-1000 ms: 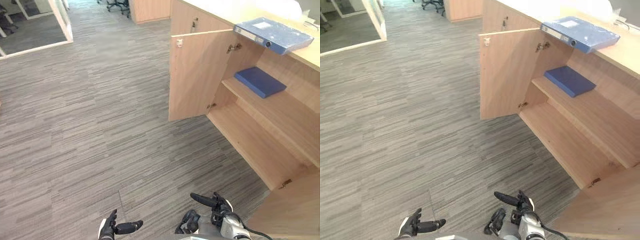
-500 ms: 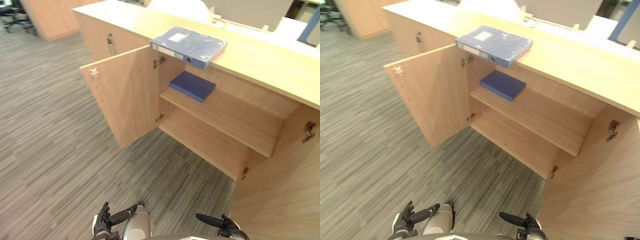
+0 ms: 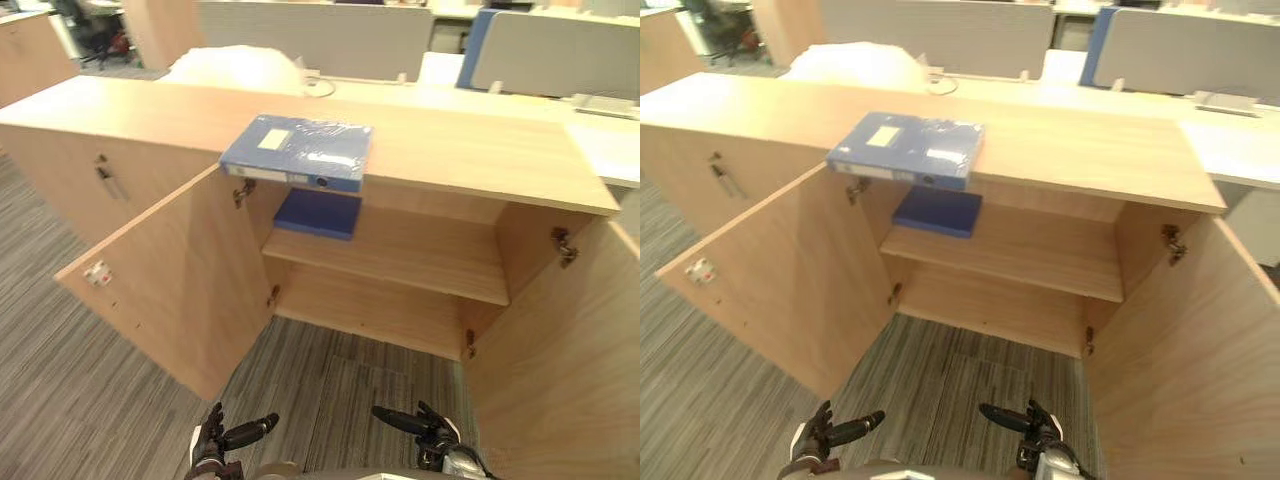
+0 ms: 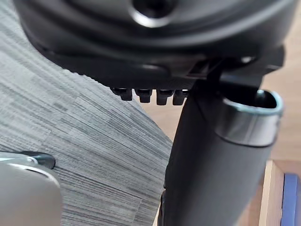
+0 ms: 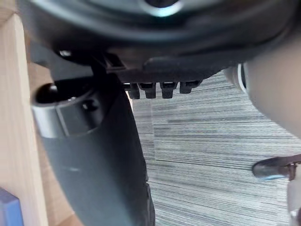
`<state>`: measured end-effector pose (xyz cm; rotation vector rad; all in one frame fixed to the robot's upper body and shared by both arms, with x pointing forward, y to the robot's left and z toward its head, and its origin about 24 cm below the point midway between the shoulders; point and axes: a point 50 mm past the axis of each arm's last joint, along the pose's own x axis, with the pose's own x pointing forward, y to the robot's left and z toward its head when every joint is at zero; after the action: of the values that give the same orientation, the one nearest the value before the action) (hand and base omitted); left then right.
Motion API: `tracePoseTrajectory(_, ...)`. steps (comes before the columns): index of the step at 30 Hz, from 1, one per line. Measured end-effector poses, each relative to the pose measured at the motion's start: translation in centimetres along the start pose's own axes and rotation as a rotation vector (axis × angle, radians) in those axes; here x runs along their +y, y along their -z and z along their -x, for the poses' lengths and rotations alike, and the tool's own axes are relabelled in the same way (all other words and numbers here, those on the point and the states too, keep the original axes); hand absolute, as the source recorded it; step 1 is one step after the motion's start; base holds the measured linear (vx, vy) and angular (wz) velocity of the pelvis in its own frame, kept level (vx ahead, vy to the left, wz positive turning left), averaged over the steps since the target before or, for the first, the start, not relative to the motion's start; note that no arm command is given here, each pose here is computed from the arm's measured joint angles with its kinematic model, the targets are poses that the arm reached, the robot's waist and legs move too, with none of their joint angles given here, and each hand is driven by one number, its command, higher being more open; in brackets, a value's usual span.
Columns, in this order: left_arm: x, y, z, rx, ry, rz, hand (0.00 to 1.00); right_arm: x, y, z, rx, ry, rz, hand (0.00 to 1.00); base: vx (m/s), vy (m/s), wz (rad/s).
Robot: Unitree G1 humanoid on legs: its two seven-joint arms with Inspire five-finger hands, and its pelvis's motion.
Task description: Walk over to the cabinet, pick up the folder, carry it to the office cabinet, place the folder inside the office cabinet, then close the office cabinet door
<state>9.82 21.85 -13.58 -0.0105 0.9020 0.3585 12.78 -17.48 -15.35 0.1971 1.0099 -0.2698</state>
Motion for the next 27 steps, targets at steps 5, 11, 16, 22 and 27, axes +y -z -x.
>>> tracePoseTrajectory(5,-1.7,-0.3,-0.3,0.003,0.048,-0.007,1.00,1.1,0.0,0.0,-0.003,-0.035,0.008,1.00,0.10,-0.139,0.06)
tracePoseTrajectory(11,-3.3,0.5,0.0,0.038,0.087,0.044,1.00,-0.2,0.1,0.0,0.008,0.012,-0.021,1.00,0.09,-0.261,0.18)
tracePoseTrajectory(16,-2.9,-0.5,-0.2,-0.007,0.083,0.071,1.00,-1.3,0.6,0.2,0.019,0.050,-0.001,1.00,0.11,-0.145,0.29)
tracePoseTrajectory(22,-2.8,-0.9,-0.2,-0.022,0.075,0.084,1.00,-1.1,0.4,0.1,0.019,0.048,0.033,1.00,0.21,0.077,-0.21)
tracePoseTrajectory(27,-1.8,0.3,-0.6,0.042,0.059,0.115,1.00,0.2,1.3,0.1,0.055,0.016,0.010,1.00,0.23,0.231,-0.26)
